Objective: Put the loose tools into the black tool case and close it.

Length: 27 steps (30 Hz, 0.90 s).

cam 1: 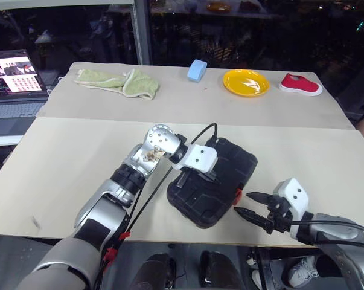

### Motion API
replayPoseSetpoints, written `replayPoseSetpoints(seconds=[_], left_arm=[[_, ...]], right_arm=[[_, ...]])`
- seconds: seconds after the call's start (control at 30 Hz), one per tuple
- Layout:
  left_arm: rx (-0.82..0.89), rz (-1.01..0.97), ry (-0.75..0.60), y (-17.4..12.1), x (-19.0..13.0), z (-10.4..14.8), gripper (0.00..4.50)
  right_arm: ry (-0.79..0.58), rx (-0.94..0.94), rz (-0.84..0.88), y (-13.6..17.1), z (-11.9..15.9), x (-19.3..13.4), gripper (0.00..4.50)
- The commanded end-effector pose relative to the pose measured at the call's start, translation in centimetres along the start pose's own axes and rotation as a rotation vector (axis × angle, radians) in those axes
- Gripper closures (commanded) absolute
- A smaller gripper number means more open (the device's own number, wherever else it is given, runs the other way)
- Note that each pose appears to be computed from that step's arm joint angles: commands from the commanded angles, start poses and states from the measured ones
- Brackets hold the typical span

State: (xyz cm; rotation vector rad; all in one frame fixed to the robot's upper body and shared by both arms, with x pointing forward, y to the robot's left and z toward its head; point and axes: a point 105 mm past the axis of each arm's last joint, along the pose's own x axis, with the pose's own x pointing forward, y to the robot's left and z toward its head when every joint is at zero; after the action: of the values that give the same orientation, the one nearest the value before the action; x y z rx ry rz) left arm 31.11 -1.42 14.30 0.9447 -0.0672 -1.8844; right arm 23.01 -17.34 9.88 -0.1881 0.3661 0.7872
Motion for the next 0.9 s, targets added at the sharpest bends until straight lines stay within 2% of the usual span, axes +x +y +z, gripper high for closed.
replayPoseSetpoints(seconds=[0.03, 0.27, 0.37, 0.5, 0.9], left_arm=[[-0.057, -0.079, 0.068, -1.7, 0.6, -1.9, 4.50], [-0.054, -0.076, 0.074, -1.6, 0.4, -1.9, 4.50], [-0.053, -0.075, 0.075, -1.6, 0.3, -1.8, 4.50], [-0.054, -0.074, 0.076, -1.5, 0.2, -1.8, 4.50], [-0.051, -0.077, 0.077, -1.6, 0.3, -1.9, 4.50]], right_arm=[[-0.028, -0.033, -0.003, -0.4, 0.5, 0.4, 1.31], [-0.042, -0.035, 0.004, -0.8, 0.2, 1.5, 1.31], [-0.046, -0.042, 0.010, -0.7, 0.1, 1.7, 2.05], [-0.058, -0.050, 0.010, -0.7, 0.2, 1.7, 3.29], [-0.079, -0.110, -0.008, -0.8, 0.5, 0.3, 3.30]])
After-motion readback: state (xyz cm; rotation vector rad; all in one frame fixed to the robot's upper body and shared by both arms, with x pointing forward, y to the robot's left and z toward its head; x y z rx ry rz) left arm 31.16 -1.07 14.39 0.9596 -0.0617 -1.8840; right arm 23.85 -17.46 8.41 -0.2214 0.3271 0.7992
